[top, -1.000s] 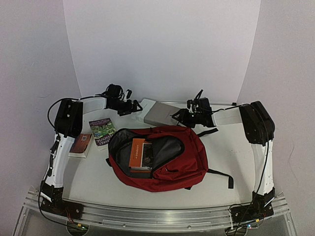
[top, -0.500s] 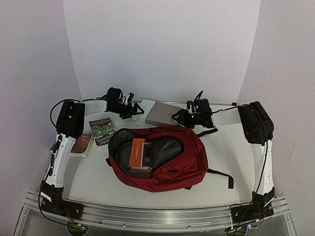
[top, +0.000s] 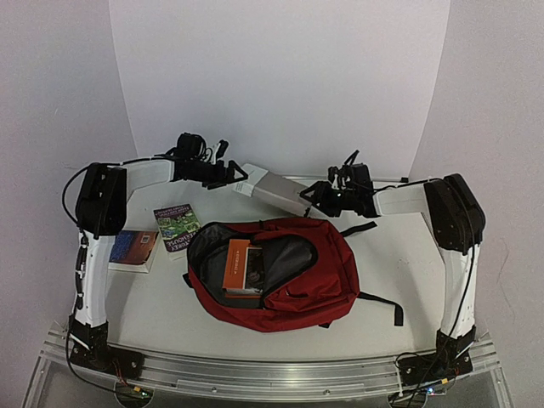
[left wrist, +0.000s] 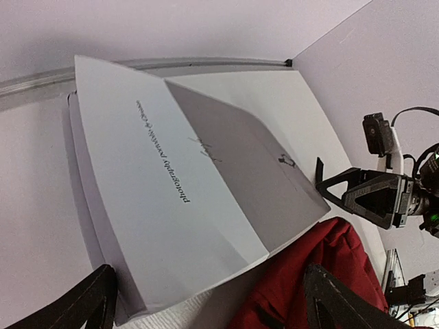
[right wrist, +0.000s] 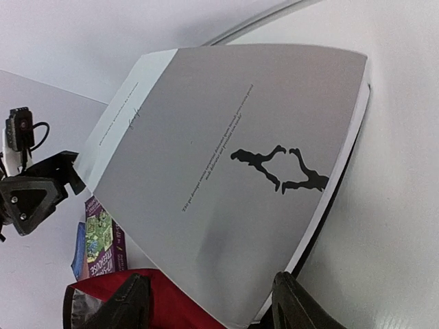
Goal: Pack the student bag
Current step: Pick up the book from the center of the board, then place the book in the student bag.
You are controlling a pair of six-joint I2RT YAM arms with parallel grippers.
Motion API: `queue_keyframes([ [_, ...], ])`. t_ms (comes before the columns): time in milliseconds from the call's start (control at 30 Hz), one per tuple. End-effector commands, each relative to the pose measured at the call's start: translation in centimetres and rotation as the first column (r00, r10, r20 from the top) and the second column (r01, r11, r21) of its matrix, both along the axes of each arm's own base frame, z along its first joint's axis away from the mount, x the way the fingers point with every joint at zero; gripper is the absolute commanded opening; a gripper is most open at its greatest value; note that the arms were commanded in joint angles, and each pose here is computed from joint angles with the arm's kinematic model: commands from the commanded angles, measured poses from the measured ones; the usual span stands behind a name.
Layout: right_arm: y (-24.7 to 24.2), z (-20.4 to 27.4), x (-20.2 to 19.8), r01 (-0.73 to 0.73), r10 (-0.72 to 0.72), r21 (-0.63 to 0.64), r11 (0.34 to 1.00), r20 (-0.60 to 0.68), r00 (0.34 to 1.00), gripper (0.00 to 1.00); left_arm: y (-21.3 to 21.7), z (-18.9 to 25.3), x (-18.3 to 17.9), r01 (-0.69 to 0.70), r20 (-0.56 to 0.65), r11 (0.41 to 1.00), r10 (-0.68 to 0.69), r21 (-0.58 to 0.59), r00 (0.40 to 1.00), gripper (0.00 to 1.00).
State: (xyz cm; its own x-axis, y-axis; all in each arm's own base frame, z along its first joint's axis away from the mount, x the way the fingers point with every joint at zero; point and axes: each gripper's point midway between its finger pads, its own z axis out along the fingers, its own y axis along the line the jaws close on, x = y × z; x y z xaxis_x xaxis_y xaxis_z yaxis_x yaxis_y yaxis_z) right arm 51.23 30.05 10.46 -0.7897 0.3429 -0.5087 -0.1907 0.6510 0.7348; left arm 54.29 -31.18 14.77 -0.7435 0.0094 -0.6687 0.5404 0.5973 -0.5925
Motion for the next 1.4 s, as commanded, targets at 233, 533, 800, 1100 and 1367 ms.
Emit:
queue_keyframes([
  [233,2.5,15.7,-5.4,-0.146,0.103,0.155,0.977,0.257,0.961,0.59,-6.2,11.3,-8.8,0.132,0.220,0.991,-0.129,0.000,0.967,0.94],
  [533,3.5,17.3,-12.8,-0.189,0.157,0.111,0.976,0.253,0.955,0.59,-5.7,13.8,-16.5,0.095,0.168,0.995,-0.091,-0.017,0.981,0.94],
  [800,3.4,18.1,-20.3,-0.220,0.193,0.085,0.972,0.251,0.948,0.60,-4.9,13.3,-24.3,0.133,0.040,0.987,-0.129,-0.091,0.991,0.94],
  [1100,0.4,12.9,-25.7,-0.183,0.172,0.077,0.980,0.125,0.977,0.60,-3.9,7.2,-30.6,0.090,-0.166,0.993,-0.102,-0.082,0.981,0.94],
  [1367,-3.9,8.0,-25.0,0.041,-0.040,-0.013,0.999,0.027,0.999,0.83,-0.7,4.0,-30.4,-0.083,-0.247,0.996,0.084,0.017,0.965,1.00],
])
